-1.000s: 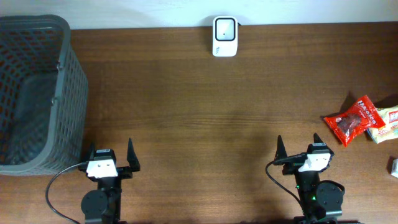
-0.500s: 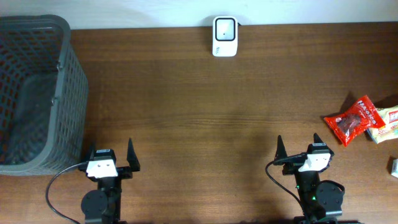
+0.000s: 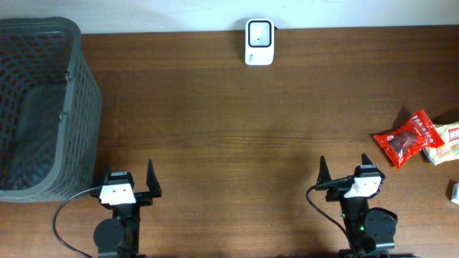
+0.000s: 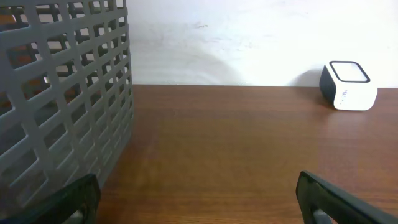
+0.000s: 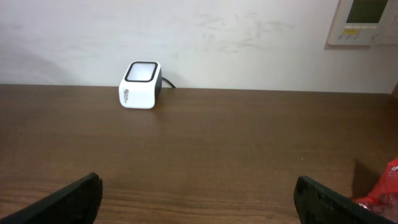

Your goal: Scan the item barcode

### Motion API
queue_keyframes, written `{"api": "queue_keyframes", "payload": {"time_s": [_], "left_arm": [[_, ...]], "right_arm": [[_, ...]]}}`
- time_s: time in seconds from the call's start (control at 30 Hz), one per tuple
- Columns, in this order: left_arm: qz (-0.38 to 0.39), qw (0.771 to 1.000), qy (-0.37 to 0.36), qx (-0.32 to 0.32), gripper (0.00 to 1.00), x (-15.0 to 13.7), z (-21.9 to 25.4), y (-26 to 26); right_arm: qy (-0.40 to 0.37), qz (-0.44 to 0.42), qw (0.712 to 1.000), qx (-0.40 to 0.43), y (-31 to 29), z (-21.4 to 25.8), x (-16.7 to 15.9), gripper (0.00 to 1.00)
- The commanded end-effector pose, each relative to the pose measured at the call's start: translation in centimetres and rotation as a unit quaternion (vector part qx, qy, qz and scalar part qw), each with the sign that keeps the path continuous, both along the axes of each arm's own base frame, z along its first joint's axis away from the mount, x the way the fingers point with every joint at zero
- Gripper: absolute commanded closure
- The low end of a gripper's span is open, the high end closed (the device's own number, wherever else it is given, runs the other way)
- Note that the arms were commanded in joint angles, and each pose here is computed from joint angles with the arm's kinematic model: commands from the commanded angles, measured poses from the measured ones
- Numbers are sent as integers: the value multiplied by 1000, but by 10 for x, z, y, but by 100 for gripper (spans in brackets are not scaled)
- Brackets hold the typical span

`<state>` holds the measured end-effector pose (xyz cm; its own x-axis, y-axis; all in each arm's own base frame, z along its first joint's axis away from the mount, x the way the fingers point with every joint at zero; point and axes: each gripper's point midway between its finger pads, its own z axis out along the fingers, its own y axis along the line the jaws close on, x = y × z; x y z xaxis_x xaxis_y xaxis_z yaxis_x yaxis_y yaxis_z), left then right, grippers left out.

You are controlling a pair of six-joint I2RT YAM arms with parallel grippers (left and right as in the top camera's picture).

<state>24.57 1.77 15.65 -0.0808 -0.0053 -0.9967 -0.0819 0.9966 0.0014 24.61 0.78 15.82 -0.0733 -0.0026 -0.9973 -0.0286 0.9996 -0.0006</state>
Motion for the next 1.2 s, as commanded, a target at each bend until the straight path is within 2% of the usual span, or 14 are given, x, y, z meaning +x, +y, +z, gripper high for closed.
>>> {"api": "queue_keyframes", "payload": {"time_s": [0.0,1.17], "left_arm": [[-2,1000,-1,-5,1,0,0,0],[-2,1000,-1,-5,1,0,0,0]], "right_arm": [[3,-6,1000,0,-2,-3,0,2],[3,-16,1000,-1,-6,-3,0,2]]}}
